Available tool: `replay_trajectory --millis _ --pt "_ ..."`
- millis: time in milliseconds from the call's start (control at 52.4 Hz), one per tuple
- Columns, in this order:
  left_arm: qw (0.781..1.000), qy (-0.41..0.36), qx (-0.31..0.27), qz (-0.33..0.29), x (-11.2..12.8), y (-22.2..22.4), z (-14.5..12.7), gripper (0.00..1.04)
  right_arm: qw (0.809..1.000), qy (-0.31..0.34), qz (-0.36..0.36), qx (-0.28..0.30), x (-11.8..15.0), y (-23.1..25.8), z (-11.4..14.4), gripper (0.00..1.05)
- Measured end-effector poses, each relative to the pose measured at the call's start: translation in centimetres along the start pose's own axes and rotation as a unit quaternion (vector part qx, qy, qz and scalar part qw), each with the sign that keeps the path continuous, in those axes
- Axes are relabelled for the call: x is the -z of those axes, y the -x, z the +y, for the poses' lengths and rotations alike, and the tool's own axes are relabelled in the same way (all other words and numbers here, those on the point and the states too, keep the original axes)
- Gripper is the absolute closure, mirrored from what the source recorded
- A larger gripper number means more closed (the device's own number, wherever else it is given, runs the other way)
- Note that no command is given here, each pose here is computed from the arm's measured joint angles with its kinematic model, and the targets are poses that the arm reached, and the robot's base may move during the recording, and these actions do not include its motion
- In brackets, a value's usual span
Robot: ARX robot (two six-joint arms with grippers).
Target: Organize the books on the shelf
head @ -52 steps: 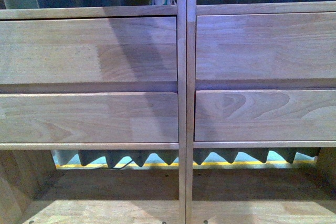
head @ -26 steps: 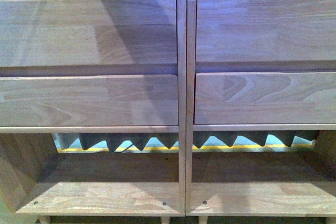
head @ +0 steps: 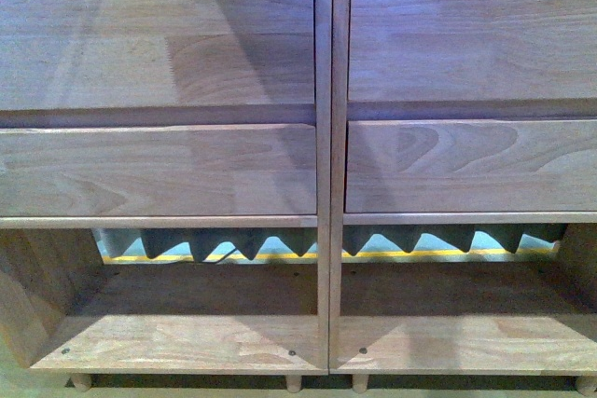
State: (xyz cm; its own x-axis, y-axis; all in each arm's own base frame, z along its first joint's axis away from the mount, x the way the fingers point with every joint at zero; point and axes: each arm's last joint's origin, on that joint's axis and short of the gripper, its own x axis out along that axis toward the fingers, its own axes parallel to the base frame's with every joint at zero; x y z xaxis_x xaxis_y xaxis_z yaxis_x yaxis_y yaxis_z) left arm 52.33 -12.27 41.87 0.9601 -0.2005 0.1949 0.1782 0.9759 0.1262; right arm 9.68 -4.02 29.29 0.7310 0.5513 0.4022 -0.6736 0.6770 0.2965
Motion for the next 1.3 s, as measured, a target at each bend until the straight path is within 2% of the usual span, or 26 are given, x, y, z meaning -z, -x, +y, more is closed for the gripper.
replay_trajectory --millis 229,458,745,1089,1299 --pt "1.000 0.028 -0.011 -0.005 -0.4 0.1 -1.7 0.98 1.000 -0.009 0.001 -0.005 0.1 -0.1 0.0 0.07" --pt "0.999 0.043 -0.031 0.010 -0.9 0.4 -1.6 0.98 1.000 -0.019 0.003 -0.011 0.2 -0.3 0.1 0.07" --pt "0.998 0.041 -0.039 0.025 -1.7 1.0 -2.0 0.98 1.000 -0.023 0.007 -0.019 0.4 -0.5 0.3 0.07" --pt "0.999 0.019 -0.049 0.010 -3.0 1.5 -2.7 0.98 0.999 -0.024 0.008 -0.026 0.7 -0.7 0.6 0.07" --pt "0.998 0.024 -0.039 0.037 -3.0 1.8 -3.5 0.98 0.999 -0.024 0.013 -0.034 1.0 -0.9 0.9 0.07"
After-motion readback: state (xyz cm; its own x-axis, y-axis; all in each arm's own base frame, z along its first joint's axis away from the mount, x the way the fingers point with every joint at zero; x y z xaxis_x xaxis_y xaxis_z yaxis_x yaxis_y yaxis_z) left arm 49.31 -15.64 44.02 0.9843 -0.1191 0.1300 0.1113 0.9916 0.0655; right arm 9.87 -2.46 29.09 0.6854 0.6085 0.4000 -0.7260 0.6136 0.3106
